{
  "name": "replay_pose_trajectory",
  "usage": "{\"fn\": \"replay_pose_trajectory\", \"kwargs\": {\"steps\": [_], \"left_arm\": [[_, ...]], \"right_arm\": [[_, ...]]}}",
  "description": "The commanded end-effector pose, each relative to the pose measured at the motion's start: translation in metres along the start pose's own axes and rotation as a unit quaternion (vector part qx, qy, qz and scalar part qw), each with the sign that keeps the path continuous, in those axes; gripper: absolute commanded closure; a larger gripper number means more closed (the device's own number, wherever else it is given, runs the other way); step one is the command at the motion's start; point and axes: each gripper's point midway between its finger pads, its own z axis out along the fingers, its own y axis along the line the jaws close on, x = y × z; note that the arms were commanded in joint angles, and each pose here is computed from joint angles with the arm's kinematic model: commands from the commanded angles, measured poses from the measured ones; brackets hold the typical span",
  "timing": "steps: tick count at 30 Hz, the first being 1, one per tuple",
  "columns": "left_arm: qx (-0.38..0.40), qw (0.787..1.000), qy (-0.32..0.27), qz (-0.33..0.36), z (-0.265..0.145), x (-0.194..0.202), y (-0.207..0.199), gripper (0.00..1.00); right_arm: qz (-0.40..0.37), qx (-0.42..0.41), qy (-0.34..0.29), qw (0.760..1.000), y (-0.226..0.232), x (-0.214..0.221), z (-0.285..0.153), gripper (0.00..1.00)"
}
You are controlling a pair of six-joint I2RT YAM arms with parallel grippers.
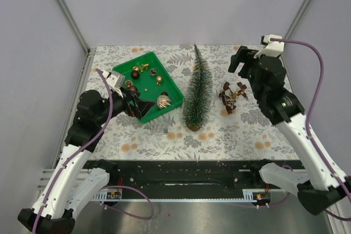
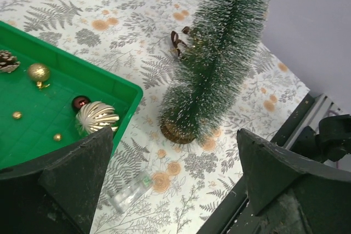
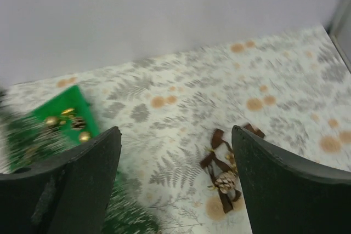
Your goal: Decorate the small christmas tree
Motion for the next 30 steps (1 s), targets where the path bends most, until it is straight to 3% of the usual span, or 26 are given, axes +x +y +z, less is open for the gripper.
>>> {"fn": "replay_pose_trajectory", "kwargs": {"steps": [1, 7, 14, 19, 23, 30], "left_arm": [[-0.032, 0.999, -0.002, 0.041, -0.015, -0.019, 0.002, 0.01], [-0.057, 0.998, 0.033, 0.016, -0.02, -0.008, 0.011, 0.01], [-0.068, 0.997, 0.036, 0.022, -0.023, -0.01, 0.016, 0.01], [-0.086, 0.994, 0.06, 0.028, -0.023, -0.004, 0.026, 0.01], [-0.083, 0.995, 0.045, 0.043, -0.029, -0.007, 0.022, 0.01], [-0.1, 0.992, 0.049, 0.054, -0.032, -0.002, 0.029, 0.01]], "right_arm": [[0.115, 0.122, 0.07, 0.983, -0.067, 0.064, 0.044, 0.11], [0.204, 0.207, 0.142, 0.946, -0.131, 0.16, 0.072, 0.12], [0.196, 0.233, 0.228, 0.925, -0.149, 0.241, 0.087, 0.12], [0.168, 0.256, 0.25, 0.918, -0.165, 0.272, 0.11, 0.12], [0.161, 0.279, 0.257, 0.911, -0.18, 0.282, 0.125, 0.13], [0.164, 0.311, 0.272, 0.896, -0.197, 0.306, 0.143, 0.27]]}}
